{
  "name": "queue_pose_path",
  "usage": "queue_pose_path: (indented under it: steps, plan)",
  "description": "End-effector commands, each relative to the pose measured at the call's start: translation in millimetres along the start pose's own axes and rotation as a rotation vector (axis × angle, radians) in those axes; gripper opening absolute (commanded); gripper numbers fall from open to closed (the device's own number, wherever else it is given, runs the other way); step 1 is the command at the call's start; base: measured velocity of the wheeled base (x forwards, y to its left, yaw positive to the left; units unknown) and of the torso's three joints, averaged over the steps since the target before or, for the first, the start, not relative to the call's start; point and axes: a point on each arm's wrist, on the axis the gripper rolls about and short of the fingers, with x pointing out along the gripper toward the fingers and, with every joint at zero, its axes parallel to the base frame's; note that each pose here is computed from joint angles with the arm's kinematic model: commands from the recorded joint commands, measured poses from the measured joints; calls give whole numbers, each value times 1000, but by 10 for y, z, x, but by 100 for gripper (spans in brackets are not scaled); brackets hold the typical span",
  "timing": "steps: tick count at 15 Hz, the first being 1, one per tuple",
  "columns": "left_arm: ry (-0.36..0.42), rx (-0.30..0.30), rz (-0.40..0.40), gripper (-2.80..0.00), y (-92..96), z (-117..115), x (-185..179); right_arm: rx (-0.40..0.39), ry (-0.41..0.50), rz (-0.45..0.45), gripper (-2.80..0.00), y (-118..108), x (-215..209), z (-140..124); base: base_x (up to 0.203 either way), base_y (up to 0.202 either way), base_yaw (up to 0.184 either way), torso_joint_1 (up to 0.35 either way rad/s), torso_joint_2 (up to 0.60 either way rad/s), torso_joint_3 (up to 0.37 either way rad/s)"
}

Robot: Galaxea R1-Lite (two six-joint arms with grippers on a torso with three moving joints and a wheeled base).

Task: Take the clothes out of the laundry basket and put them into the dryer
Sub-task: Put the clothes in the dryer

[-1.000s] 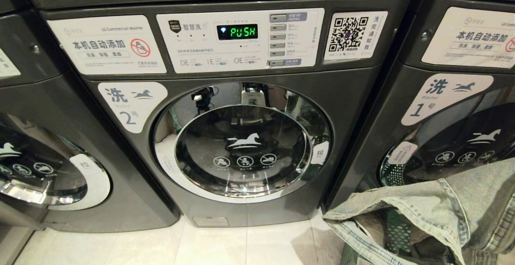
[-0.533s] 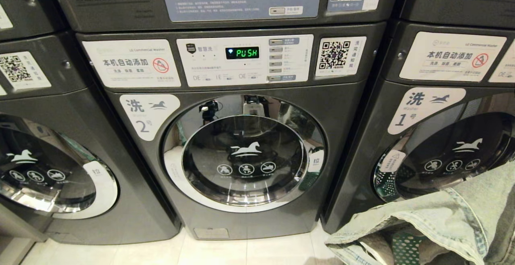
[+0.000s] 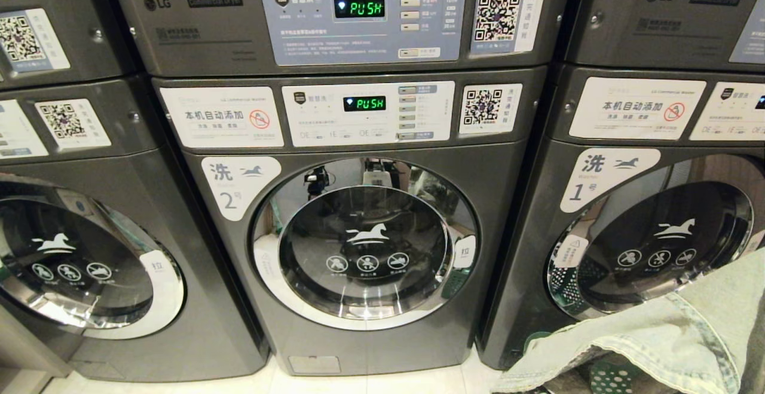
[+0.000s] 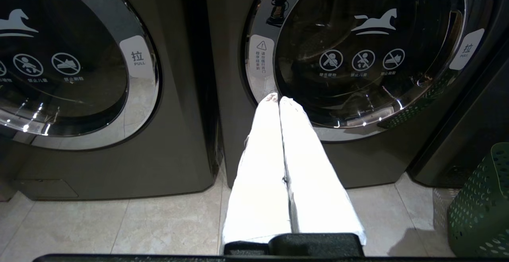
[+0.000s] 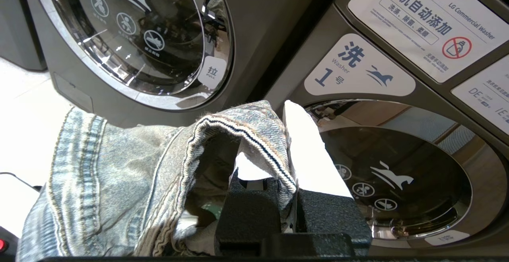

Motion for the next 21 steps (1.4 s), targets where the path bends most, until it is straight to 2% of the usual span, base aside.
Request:
queue_pose_path:
  steps: [1,8,21]
  plan:
    - [1,0,0,-280,0,-5,1,1,5,6,-280,-8,17,-7,0,0,0,7,6,40]
    - [1,0,1,-280,0,-5,1,-2,16,10,-280,-7,37,-33,0,0,0,12,-30,-17]
    - [1,0,1,-280,0,-5,1,-21,27,19,-280,12,50,-78,0,0,0,198,-476,-279]
